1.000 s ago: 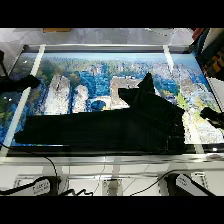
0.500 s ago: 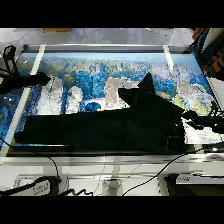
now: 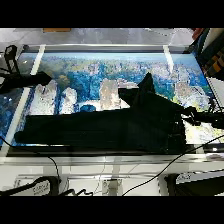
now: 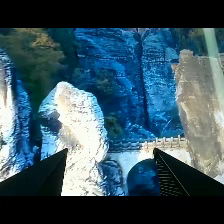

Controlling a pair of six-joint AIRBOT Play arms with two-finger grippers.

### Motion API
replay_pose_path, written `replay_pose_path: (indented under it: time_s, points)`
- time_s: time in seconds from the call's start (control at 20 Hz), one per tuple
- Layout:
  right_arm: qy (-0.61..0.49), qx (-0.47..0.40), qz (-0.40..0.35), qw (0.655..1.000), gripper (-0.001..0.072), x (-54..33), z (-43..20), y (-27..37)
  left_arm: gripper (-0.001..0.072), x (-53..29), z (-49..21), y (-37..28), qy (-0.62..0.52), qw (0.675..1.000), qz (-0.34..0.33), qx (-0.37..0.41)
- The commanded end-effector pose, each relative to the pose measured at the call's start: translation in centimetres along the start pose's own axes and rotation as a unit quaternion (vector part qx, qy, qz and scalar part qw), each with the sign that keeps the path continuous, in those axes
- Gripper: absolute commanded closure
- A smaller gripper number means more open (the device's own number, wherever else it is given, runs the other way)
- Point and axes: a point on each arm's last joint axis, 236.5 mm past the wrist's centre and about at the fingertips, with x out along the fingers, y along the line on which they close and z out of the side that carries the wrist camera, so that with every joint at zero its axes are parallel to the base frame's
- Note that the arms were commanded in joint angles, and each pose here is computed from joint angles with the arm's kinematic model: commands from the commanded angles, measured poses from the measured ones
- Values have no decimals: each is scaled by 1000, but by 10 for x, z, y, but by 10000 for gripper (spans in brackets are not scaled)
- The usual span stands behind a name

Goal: Fold the clothes and pants, and hang the long-sleeved shirts on hangers.

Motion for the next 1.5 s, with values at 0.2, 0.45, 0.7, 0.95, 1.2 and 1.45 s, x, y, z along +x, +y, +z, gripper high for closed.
replay_pose_path:
  time_s: [0.2,0.45,0.7,0.95,1.2,1.45]
  points:
    - [46,-15,-46,998,29,4,-15,-29,123,27,-12,-24,22,999,-23,12]
    - [138,-42,48,988,97,3,-57,20,123,67,-16,-55,14,999,-37,32]
    - [181,-106,80,975,169,15,-76,49,126,98,-11,-101,-18,997,-51,61]
    - [165,-137,62,975,670,28,-68,49,298,130,-29,-132,-7,998,-66,6]
    - [144,-163,50,975,668,18,-49,55,98,158,-76,-198,91,982,-149,-74]
    - [130,-178,45,974,668,10,-39,62,-9,181,-107,-289,129,960,-230,-89]
